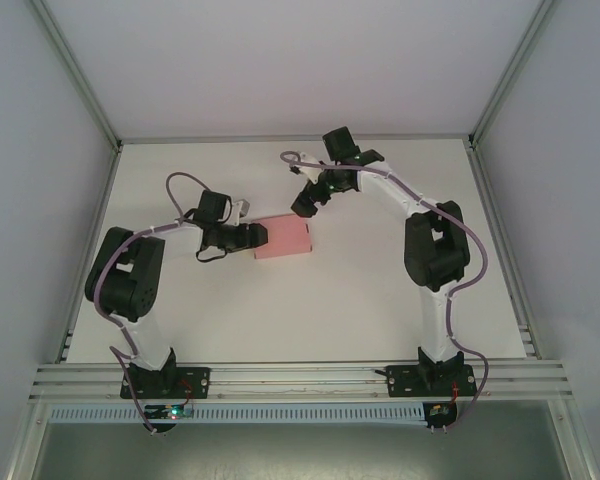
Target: Assemble paper box
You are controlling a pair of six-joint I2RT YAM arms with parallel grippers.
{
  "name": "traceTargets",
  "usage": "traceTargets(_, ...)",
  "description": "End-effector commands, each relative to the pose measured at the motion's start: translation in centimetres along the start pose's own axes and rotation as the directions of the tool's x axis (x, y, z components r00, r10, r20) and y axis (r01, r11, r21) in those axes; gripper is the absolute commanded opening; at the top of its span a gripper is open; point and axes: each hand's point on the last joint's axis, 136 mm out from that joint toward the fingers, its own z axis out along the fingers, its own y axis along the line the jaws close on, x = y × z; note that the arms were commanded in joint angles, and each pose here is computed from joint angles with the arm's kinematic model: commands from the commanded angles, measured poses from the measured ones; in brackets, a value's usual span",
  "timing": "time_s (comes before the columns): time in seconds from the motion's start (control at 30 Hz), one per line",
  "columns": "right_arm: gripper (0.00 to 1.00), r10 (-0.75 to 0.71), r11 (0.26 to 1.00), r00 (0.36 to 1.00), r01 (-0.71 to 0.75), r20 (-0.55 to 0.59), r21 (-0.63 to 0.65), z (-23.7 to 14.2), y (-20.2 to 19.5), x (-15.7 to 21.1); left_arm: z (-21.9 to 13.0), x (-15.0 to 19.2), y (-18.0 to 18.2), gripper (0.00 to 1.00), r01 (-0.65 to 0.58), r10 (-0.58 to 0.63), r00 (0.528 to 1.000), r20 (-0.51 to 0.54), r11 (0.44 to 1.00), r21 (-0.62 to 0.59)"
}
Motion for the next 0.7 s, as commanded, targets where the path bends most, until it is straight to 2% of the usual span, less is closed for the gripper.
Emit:
traceTargets(0.0, 0.98, 0.025, 0.998, 1.0, -0.026, -0.013, -0.058, 0.5, 1.0, 0.0, 1.2, 2.0, 0.5, 0.49, -0.043, 0.039, 0.995, -0.087, 0.998, -0.048)
traceTargets(0.07, 0.98, 0.015, 0.997, 1.0, -0.017, -0.026, -0.073, 0.5, 1.2, 0.2, 1.4, 2.8, 0.5, 0.38, -0.087, 0.078, 0.991, -0.104, 0.992, -0.086)
traceTargets(0.23, 0.98, -0.017, 0.988, 0.993, -0.002, -0.119, -0.155, 0.2, 3.0, 1.8, 1.7, 4.1, 0.7, 0.28, -0.212, 0.198, 0.976, -0.088, 0.959, -0.187)
traceTargets(0.37, 0.98, 0.1, 0.976, 0.969, -0.14, -0.225, -0.169, -0.5, 4.7, 4.1, 1.9, 5.1, 0.6, 0.21, -0.289, 0.29, 0.956, -0.035, 0.919, -0.268)
traceTargets(0.47, 0.98, 0.205, 0.958, 0.939, -0.25, -0.276, -0.138, -0.8, 6.0, 6.3, 1.7, 5.5, 0.3, 0.2, -0.303, 0.327, 0.944, 0.041, 0.911, -0.28)
traceTargets(0.57, 0.98, 0.169, 0.958, 0.94, -0.228, -0.298, -0.174, -1.0, 8.6, 8.4, 1.7, 5.7, 0.1, 0.21, -0.302, 0.335, 0.939, 0.082, 0.914, -0.27)
traceTargets(0.67, 0.98, 0.132, 0.975, 0.919, -0.187, -0.371, -0.117, -0.6, 9.3, 10.9, 1.6, 5.6, 0.1, 0.2, -0.301, 0.338, 0.936, 0.104, 0.915, -0.268)
